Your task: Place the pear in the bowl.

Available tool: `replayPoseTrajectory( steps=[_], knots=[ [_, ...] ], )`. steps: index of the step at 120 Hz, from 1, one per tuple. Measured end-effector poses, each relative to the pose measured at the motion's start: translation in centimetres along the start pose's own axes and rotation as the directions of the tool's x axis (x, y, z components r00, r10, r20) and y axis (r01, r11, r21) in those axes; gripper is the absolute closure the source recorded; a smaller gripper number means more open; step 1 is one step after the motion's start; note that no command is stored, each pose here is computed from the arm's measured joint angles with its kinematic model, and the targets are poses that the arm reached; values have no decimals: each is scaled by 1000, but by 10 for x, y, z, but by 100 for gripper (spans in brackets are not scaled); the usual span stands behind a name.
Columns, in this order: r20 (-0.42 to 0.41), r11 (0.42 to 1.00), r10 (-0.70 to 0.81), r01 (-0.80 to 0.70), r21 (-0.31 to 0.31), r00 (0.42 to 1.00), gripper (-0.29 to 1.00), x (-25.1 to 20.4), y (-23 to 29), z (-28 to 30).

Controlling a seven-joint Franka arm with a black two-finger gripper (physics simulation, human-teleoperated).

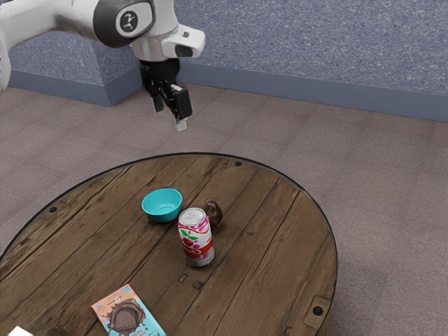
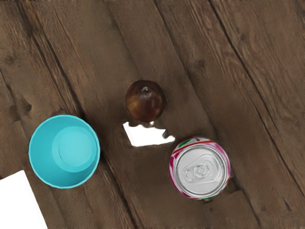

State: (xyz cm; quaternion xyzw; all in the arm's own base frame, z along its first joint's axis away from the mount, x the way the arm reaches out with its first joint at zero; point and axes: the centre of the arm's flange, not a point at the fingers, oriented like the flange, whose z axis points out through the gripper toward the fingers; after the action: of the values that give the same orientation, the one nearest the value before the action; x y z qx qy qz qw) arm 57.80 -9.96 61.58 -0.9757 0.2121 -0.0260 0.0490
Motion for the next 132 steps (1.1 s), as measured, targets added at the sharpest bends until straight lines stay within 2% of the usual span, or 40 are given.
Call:
replayPoseTrajectory(
  steps=[12,26,32,46,58,82,99,132],
  knots=[
    [33,1000,17,-17,-3,999,0,5,-11,21],
    [82,998,44,-41,-43,996,0,16,-12,60],
    [101,996,56,-49,-78,993,0,21,-7,79],
    [121,979,31,-6,-204,992,0,21,3,120],
    [128,967,-23,55,-249,992,0,17,6,153],
    [108,953,-156,178,-245,982,1,26,-21,205],
    [115,945,-202,224,-236,973,6,37,-25,247],
    [99,926,-278,294,-238,956,14,49,-30,292]
  ],
)
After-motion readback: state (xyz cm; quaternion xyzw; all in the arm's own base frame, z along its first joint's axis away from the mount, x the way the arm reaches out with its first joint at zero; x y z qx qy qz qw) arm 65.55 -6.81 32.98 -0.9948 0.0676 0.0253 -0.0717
